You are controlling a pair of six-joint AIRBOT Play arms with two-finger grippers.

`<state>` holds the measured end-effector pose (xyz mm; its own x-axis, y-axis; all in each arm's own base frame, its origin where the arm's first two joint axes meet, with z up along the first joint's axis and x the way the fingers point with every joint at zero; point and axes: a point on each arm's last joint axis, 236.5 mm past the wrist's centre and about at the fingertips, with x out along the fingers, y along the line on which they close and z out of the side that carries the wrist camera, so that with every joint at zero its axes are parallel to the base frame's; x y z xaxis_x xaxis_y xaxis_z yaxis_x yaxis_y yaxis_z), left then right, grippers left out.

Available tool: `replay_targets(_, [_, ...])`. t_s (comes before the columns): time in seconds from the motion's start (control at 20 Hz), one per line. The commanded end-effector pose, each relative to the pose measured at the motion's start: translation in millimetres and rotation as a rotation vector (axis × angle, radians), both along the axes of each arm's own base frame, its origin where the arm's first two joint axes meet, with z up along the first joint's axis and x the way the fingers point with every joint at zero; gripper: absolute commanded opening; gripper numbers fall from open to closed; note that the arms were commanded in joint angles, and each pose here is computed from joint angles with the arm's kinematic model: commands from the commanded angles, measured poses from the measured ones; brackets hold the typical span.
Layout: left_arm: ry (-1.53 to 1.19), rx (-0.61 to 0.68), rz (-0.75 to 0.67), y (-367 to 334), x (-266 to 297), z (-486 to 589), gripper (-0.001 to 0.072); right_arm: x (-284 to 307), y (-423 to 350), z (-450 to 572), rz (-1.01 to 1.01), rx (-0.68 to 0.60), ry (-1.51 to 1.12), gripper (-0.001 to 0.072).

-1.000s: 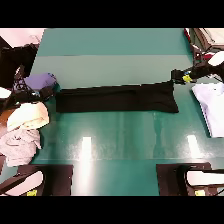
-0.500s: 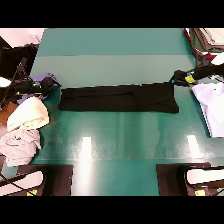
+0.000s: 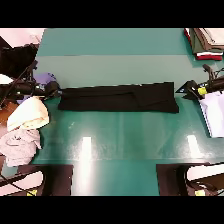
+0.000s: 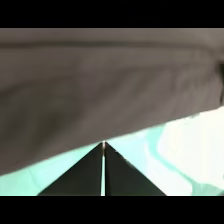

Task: Fold the shirts.

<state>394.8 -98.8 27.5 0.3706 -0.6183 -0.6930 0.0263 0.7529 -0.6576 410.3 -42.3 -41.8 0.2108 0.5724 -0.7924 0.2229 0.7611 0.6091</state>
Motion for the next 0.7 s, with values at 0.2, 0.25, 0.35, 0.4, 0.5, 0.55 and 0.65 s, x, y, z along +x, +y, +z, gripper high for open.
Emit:
replay_targets(0.2, [-0.031,0.009,-0.230,-97.3,-28.6,0.9,0.0022,2.9,40.0,-32.9,0.060,0.200,0.039,0.0611])
replay_targets(0.25, [-0.033,0.008,-0.239,-106.9,-30.8,1.3,0.0023,2.6,48.0,-36.7,0.084,0.202,0.043,0.0610])
replay_targets(0.35, [-0.044,0.009,-0.265,-121.8,-35.4,1.8,0.0022,5.0,59.3,-40.9,0.116,0.190,0.033,0.0568])
replay_targets(0.4, [-0.046,0.009,-0.271,-127.3,-37.1,1.9,0.0022,7.3,63.4,-41.4,0.123,0.183,0.025,0.0509])
replay_targets(0.5, [-0.044,0.008,-0.279,-136.8,-40.7,1.9,0.0022,11.9,66.1,-43.6,0.126,0.166,0.008,0.0343])
replay_targets(0.55, [-0.050,0.011,-0.286,-140.8,-41.8,1.8,0.0022,13.0,66.0,-43.8,0.125,0.164,0.004,0.0220])
replay_targets(0.65, [-0.048,0.007,-0.272,-148.5,-40.6,0.9,0.0022,13.4,65.4,-42.0,0.136,0.159,-0.011,0.0016])
